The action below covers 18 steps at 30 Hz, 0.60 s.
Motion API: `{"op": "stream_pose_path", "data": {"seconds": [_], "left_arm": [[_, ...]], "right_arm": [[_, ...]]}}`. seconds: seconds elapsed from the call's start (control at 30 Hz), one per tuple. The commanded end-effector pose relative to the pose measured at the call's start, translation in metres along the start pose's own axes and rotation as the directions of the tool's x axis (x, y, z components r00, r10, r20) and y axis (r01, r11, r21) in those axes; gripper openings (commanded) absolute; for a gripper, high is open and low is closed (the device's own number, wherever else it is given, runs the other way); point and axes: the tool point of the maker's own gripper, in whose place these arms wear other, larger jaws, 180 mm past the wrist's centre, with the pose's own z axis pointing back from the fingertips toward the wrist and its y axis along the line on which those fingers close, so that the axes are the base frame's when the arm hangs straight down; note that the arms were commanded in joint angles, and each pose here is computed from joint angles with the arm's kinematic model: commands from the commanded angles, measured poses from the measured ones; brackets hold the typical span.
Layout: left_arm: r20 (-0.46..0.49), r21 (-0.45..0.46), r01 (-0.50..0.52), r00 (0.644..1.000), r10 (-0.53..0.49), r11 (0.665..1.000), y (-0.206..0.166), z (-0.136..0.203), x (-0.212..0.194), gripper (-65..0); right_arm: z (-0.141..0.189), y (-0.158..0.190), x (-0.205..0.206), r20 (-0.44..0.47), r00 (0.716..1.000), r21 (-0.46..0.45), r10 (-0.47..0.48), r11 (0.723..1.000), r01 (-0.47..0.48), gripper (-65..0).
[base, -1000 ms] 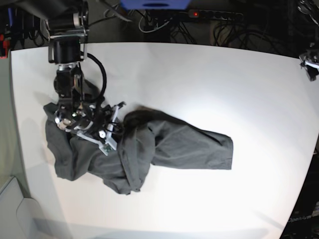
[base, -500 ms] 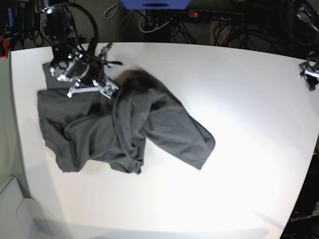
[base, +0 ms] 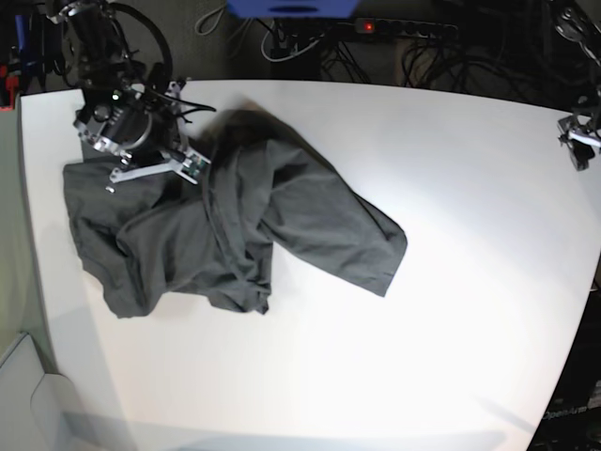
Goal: Layout the t-shirt on the table in an organized manner, then fold the t-shirt properly
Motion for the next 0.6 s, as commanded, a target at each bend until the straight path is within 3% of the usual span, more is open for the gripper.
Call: {"op": "stream_pose_path", "data": {"seconds": [0.0,0.1,0.23,0.57], "left_arm": [[0.049,0.01,0.011,0.999,-0.012,1.0,0.005,0.004,0.015,-17.4],[0.051,0.013,0.013,0.999,-0.014,1.0,0.006,0.004,0.016,-17.3],[0.05,0.014,0.015,0.999,-0.016,1.0,0.006,0.004,0.016,-17.3],[0.052,0.015,0.019,0.998,-0.02,1.0,0.007,0.004,0.017,-17.3]], "right_arm": [[0.004,-0.004,0.002,0.009,1.0,-0.014,0.002,1.0,-0.002,-45.2],[0.004,0.0,0.006,0.021,1.0,-0.006,-0.009,1.0,0.009,-33.3],[0.005,0.006,0.019,0.055,0.998,0.007,-0.032,0.999,0.032,-23.5],[0.007,0.028,0.069,0.181,0.975,0.073,-0.133,0.99,0.121,-22.2]]}}
